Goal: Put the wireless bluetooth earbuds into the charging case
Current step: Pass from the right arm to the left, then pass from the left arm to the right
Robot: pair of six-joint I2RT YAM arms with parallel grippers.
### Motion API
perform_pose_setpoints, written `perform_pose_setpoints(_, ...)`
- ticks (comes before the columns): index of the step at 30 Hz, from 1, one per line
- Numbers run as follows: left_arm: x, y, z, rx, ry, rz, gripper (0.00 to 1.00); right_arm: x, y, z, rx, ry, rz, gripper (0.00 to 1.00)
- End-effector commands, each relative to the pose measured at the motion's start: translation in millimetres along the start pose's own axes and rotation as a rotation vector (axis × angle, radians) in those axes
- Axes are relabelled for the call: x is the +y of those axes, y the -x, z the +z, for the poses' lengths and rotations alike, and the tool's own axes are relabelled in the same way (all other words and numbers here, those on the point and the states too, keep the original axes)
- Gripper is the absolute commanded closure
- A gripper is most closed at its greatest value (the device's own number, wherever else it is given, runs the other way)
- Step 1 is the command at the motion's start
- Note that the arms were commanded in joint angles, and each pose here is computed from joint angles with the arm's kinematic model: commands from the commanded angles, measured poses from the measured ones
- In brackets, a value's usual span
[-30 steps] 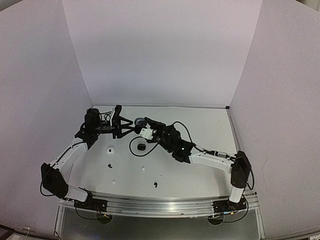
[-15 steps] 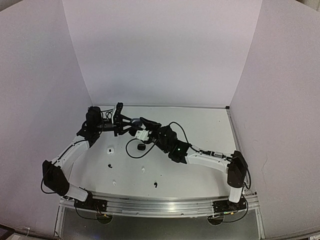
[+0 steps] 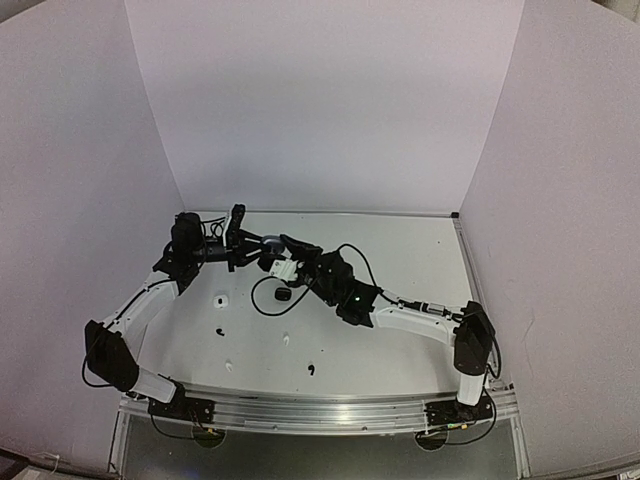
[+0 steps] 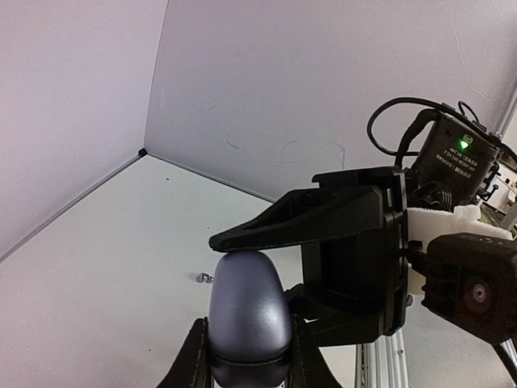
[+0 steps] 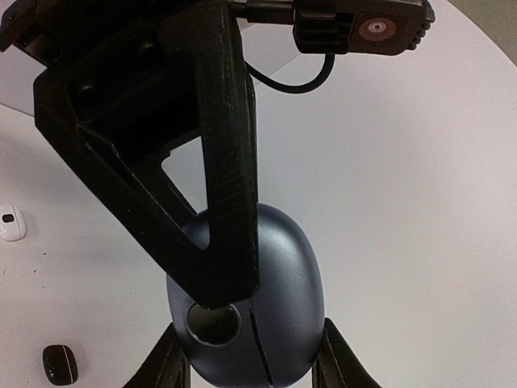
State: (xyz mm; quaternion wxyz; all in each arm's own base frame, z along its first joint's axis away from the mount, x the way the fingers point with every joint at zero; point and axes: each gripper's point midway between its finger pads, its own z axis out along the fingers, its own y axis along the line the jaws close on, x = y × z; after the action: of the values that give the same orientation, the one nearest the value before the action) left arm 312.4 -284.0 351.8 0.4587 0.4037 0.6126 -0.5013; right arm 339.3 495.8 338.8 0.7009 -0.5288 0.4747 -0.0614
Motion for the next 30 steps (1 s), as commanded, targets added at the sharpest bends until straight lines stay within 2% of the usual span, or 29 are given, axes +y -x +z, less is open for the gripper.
perform_pose_setpoints(1,-18,19,-2,-0.031,-0.057,0.095,1.00,-19,19,-6,-0.044,-0.023,0.085,0.53)
perform_pose_setpoints(4,-23,16,-4,-0.014,-0.077,0.132,1.00,-14,16,-17,-0.019,0.122,0.204,0.24)
perform_pose_setpoints(6,-24,14,-5,-0.008,-0.089,0.173,1.00,-9,15,-29,-0.024,0.281,0.351,0.14)
perform_pose_setpoints(9,-32,6,-7,0.027,-0.136,0.239,1.00,-3,13,-48,-0.008,0.462,0.496,0.10)
perform_pose_setpoints(12,-40,-4,-9,0.069,-0.188,0.298,1.00,-3,15,-64,-0.008,0.604,0.637,0.14)
perform_pose_setpoints(18,-43,-6,-8,0.082,-0.225,0.322,1.00,13,19,-75,0.000,0.762,0.735,0.37)
perform_pose_setpoints(25,-44,-7,-4,0.088,-0.231,0.310,1.00,25,29,-63,-0.007,0.853,0.793,0.39)
perform_pose_setpoints(30,-45,-6,-3,0.086,-0.234,0.303,1.00,29,28,-50,0.002,0.857,0.807,0.45)
